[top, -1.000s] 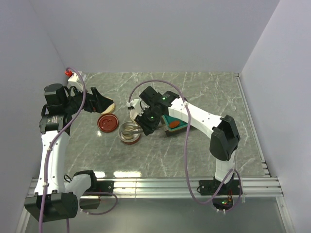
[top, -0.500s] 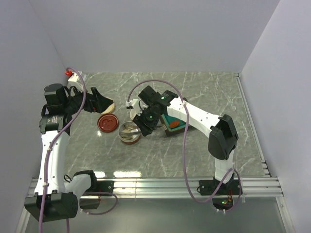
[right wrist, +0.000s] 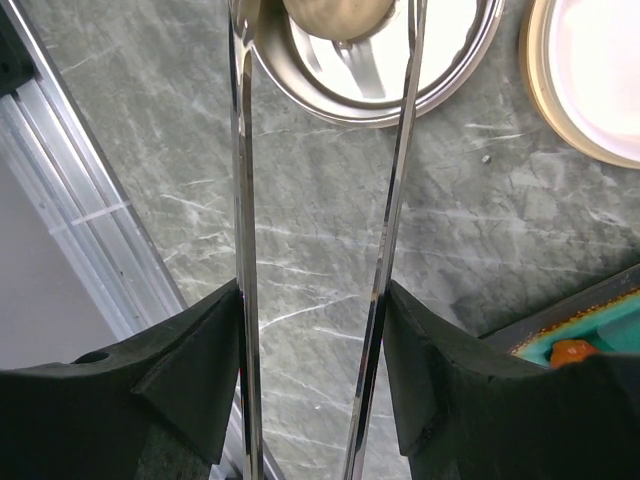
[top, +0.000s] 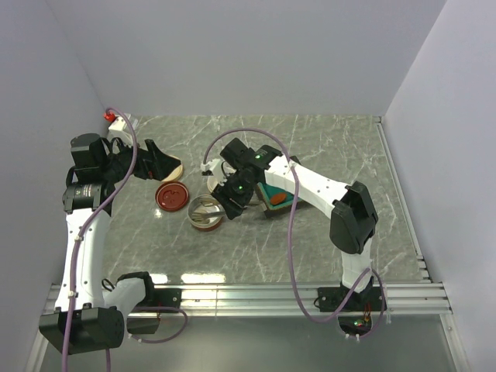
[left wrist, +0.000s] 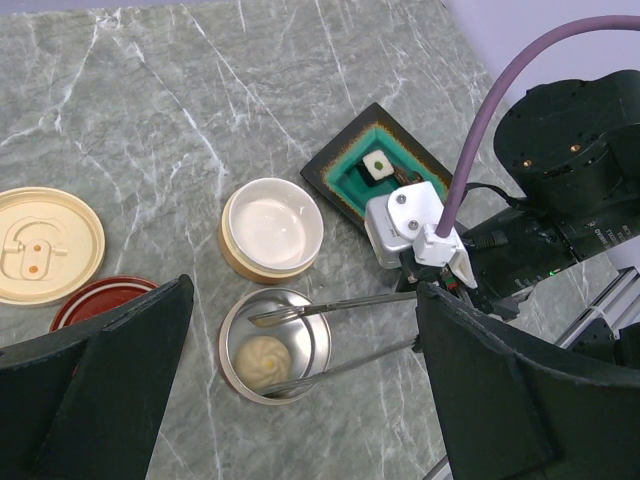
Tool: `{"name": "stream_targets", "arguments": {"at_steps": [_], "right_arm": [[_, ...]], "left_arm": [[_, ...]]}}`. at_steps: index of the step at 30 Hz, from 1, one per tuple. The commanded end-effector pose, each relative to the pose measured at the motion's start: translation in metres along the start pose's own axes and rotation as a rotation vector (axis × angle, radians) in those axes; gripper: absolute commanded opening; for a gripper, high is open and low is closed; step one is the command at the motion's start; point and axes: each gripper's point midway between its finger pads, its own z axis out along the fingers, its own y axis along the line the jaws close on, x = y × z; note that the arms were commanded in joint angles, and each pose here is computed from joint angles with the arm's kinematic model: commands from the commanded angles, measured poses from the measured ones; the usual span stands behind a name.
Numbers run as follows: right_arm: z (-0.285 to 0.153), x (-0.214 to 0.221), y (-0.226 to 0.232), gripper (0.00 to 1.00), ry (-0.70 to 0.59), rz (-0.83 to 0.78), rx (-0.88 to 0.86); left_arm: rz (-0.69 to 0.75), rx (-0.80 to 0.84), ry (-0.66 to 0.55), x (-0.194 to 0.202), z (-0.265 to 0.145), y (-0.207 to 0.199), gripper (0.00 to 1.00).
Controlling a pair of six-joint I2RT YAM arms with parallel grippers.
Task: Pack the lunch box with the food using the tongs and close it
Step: Place the food into the lunch box, then pick up the food using the clamp
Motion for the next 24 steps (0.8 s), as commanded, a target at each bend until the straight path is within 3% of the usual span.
{"name": "stream_targets", "arguments": {"at_steps": [1,15,24], "right_arm": [[-0.025,-0.024,0.003,0.61,-0.084,-0.021,0.022],[-0.109,-0.034,-0.021,0.56,-0.228,-0.029,0.164],[-0.175,0.051,-0.1,0.54,-0.144,0.145,0.418]], "left_arm": [[0.049,0.006,-0.036,-0.013,-0.004,-0.004,0.99],[0.049,0.014,-0.035,-0.015,-0.004,-0.006,0.99],[0.059,0.012,-0.037,-0.015,-0.006,-0.008,0.99]]}}
